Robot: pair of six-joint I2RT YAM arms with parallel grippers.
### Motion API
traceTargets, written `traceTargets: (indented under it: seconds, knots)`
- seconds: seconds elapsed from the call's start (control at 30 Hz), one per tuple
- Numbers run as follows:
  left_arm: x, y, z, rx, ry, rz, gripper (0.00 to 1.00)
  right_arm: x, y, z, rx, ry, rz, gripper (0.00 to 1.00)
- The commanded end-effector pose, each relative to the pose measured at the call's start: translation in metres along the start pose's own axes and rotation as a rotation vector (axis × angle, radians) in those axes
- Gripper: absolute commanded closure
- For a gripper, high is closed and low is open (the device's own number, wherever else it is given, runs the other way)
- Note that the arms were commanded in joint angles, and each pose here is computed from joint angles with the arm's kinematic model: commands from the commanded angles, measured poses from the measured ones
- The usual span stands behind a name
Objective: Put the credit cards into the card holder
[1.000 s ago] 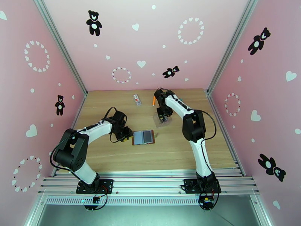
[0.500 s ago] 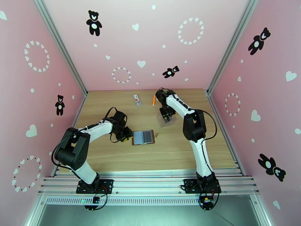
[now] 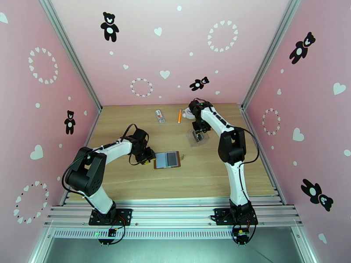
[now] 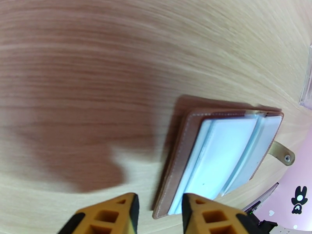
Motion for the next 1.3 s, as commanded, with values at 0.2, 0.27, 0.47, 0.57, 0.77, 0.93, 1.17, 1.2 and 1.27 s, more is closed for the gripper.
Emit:
traceTargets:
  seconds: [0.2, 0.27, 0.47, 0.57, 0.77, 0.93, 1.17, 1.2, 1.27]
  knots:
    - [0.000, 0.003, -0.001, -0.007, -0.004, 0.012, 0.65, 0.013, -0.008, 0.005, -0.017, 0.183, 0.024, 0.51]
    - [0.000, 0.003, -0.001, -0.008, -0.002, 0.014, 0.65, 0.008, -0.010, 0.005, -0.006, 0.159, 0.037, 0.51]
    - [0.000, 0.002, -0.001, -0.011, -0.002, 0.015, 0.64, -0.007, -0.013, 0.001, 0.010, 0.097, 0.070, 0.51]
    - [0.001, 0.002, -0.001, -0.012, -0.001, 0.015, 0.64, -0.013, -0.016, 0.004, 0.013, 0.102, 0.095, 0.55]
    - [0.002, 0.003, -0.002, -0.014, -0.001, 0.015, 0.64, -0.015, -0.017, 0.010, 0.008, 0.144, 0.110, 0.60]
    - [0.002, 0.002, -0.002, -0.014, 0.000, 0.014, 0.64, -0.017, -0.018, 0.010, 0.012, 0.139, 0.119, 0.60]
    - [0.003, 0.002, -0.001, -0.008, -0.002, 0.010, 0.64, -0.015, -0.020, 0.011, 0.027, 0.142, 0.126, 0.63]
    - [0.003, 0.001, -0.001, -0.006, -0.004, 0.010, 0.64, -0.014, -0.020, 0.010, 0.028, 0.138, 0.123, 0.63]
    - [0.003, 0.001, -0.002, -0.003, -0.007, 0.008, 0.64, -0.013, -0.019, 0.008, 0.029, 0.122, 0.112, 0.63]
Point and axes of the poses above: each hand's point on the last joint's axis, 136 mm out from that joint toward the fingers, its own x axis back along the fingers, its own z axis along the line the jaws close on, y = z × x, the point moved 7 cm from there along x, back along the fingers, and after that the axes turned 15 degrees about -x, right-handed, at the moved point
